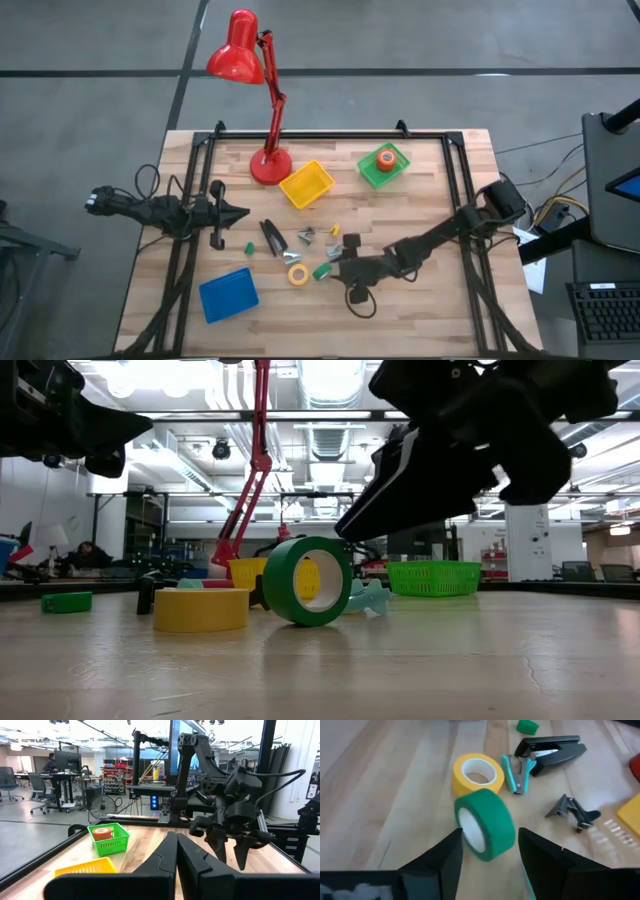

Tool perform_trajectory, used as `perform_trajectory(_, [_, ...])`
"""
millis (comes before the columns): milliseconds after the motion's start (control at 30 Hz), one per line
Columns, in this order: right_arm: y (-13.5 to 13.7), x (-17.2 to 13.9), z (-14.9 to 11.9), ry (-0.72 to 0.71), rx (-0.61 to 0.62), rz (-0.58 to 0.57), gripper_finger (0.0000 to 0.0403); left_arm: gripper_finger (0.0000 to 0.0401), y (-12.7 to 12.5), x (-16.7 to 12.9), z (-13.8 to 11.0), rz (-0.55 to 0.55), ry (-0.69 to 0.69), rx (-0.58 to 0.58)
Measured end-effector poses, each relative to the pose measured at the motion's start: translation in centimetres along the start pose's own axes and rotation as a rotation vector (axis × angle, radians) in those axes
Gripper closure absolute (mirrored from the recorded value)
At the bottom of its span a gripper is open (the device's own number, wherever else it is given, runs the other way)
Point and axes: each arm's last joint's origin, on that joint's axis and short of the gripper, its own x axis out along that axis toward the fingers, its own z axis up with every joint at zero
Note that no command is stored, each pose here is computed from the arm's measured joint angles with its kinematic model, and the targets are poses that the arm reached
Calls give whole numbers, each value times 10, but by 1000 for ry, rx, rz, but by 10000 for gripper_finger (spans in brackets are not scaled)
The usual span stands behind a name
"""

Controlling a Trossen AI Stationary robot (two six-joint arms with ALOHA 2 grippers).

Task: Pick and place Stapler, Stapler remover, tape
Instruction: Put the green tape into the green bin

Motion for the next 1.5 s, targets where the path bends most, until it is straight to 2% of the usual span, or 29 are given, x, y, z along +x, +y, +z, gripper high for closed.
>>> perform_trajectory(267, [6,12,-9,-6,20,-22,177,394,0,0,0,0,1,0])
perform_trajectory(433, [9,20,-11,-36,18,-42,171,394,0,0,0,0,4,2])
perform_trajectory(800, [-3,28,-4,-55,-8,-67,203,394,0,0,-1,0,11,4])
perform_trajectory(1000, [-8,32,-3,-49,-44,-37,215,394,0,0,-1,0,12,5])
perform_trajectory(1167, [-16,35,-2,-47,-111,41,220,394,0,0,-1,0,14,5])
perform_trajectory(1500, [-21,38,6,-72,-183,58,229,394,0,0,-1,0,15,5])
